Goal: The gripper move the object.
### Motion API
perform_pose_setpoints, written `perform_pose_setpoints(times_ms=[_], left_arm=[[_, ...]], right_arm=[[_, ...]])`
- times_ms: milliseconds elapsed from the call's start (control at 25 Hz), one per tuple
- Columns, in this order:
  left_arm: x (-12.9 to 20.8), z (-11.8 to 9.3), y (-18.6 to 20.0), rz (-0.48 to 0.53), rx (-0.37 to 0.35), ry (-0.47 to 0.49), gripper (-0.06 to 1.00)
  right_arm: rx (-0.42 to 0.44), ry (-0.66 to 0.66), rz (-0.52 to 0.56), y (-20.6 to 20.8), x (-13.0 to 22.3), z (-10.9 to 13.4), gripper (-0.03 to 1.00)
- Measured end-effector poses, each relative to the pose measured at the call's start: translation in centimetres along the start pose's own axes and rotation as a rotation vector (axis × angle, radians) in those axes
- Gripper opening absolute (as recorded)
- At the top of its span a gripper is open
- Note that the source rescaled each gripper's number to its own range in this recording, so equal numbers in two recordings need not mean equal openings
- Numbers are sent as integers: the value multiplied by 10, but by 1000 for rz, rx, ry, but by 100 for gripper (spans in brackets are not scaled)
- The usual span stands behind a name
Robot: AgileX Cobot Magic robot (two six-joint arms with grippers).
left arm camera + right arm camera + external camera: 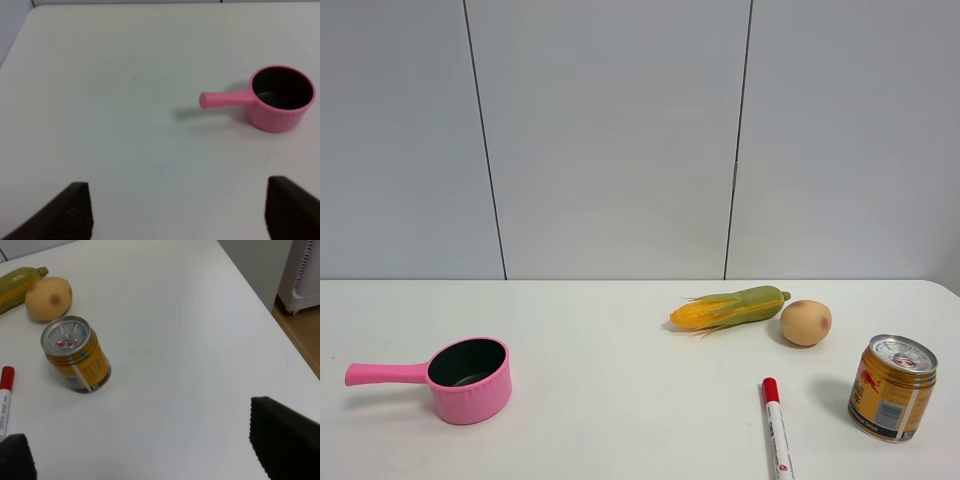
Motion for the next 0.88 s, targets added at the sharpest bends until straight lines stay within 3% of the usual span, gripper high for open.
perform_pose_setpoints(times_ms=[880], left_arm=[[0, 0, 0, 0, 0, 0, 100]], right_arm=[[0, 0, 0, 0, 0, 0, 83]])
Point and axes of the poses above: a point on each arm's last joint axis where the gripper is mounted, y pointing back along that axis away from the gripper, z along the wrist's bending axis when the last joint is at zero, x = y × z, the point moved 10 cm from there along -y, pointing out along that axis toward the gripper, and after that the axes turned 14 degrees about -y, right-handed, at the moved point
